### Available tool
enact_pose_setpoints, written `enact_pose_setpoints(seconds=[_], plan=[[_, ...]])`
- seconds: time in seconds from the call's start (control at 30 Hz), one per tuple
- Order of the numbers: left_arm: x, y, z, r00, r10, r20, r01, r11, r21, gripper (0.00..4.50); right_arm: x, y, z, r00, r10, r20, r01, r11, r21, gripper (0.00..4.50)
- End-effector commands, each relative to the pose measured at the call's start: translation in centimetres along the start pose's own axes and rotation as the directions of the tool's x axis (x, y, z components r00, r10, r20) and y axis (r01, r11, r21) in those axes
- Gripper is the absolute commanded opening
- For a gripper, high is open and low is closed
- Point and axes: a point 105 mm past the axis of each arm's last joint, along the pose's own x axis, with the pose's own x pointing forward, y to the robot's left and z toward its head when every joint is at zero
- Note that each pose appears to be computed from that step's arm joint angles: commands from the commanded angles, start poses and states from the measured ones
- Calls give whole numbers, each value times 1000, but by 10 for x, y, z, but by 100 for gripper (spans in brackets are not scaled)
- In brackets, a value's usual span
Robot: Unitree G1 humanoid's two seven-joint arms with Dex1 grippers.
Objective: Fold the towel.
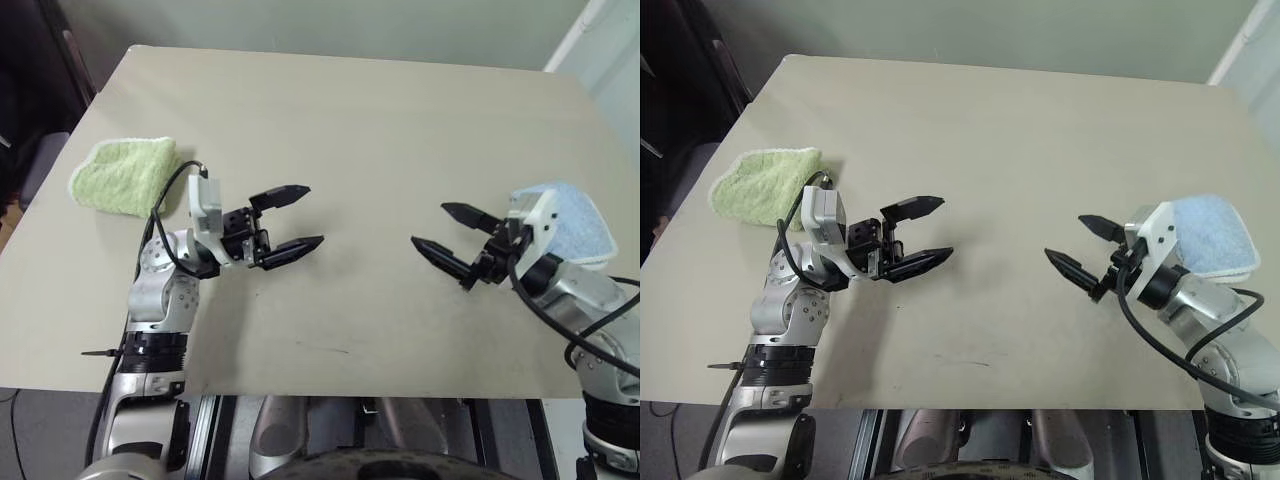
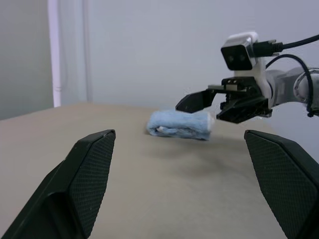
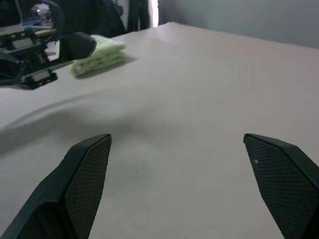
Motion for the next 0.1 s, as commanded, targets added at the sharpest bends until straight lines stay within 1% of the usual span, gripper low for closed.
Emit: enact_pose_setpoints(seconds=[0.03, 0.1], plan=[[1, 1, 3, 999, -31, -19, 32, 999, 25, 448, -2, 12, 15, 997, 56, 44, -54, 998, -37, 450], [2, 3, 1, 998, -35, -53, 35, 999, 2, 448, -4, 15, 14, 996, 84, 28, -83, 996, -40, 450]])
